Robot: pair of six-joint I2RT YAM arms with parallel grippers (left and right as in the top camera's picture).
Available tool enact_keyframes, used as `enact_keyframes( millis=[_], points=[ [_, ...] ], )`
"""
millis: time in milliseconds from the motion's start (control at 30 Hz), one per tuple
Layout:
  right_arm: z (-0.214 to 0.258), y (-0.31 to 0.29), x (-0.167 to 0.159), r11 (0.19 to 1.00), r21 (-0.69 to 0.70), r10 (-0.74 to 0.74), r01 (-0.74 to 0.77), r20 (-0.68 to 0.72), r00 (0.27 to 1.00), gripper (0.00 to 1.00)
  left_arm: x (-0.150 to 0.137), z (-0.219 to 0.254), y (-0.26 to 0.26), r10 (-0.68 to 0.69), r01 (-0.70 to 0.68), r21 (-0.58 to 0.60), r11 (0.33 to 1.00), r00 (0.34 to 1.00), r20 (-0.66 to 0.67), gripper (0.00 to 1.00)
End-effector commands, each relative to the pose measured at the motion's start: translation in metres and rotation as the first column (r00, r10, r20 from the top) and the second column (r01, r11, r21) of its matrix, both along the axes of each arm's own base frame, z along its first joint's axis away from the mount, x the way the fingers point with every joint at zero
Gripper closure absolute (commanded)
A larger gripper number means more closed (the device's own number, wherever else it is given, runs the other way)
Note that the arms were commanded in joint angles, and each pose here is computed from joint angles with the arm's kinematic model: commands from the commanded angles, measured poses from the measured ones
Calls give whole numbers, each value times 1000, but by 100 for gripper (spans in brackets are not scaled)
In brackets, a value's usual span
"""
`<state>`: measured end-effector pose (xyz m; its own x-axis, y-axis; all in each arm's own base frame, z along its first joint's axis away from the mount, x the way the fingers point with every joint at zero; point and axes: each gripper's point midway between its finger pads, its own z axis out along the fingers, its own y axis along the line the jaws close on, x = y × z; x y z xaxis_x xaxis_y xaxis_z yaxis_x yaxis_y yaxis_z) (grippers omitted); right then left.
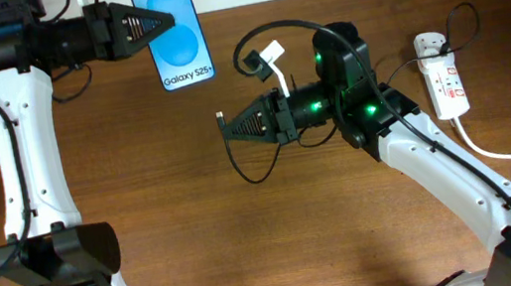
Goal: Plug charger to phone and switch on socket
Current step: 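Raise the phone upright with the left gripper and bring plug toward it, then align the USB-C plug with the phone's bottom port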
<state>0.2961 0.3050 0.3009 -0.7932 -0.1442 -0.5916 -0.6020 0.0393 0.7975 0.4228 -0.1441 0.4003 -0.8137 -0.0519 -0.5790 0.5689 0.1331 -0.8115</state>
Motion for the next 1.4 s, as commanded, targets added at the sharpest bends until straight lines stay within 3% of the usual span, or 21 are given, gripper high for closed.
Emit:
enact_keyframes(
  millis=[0, 167, 1367],
  points=[
    [11, 2, 0, 1000, 9, -11, 11, -14, 1000, 96, -20, 24, -10, -50, 53, -29, 998, 994, 96, 100],
    [19, 2, -2, 999, 37, 9, -9, 12, 1000, 96, -23, 9, -31, -58, 56, 43, 998, 996, 60, 100],
    [34, 2, 13, 996, 68, -64, 65, -8, 998, 96, -27, 8, -34, -69, 68, 37, 997, 997, 31, 100]
  ],
)
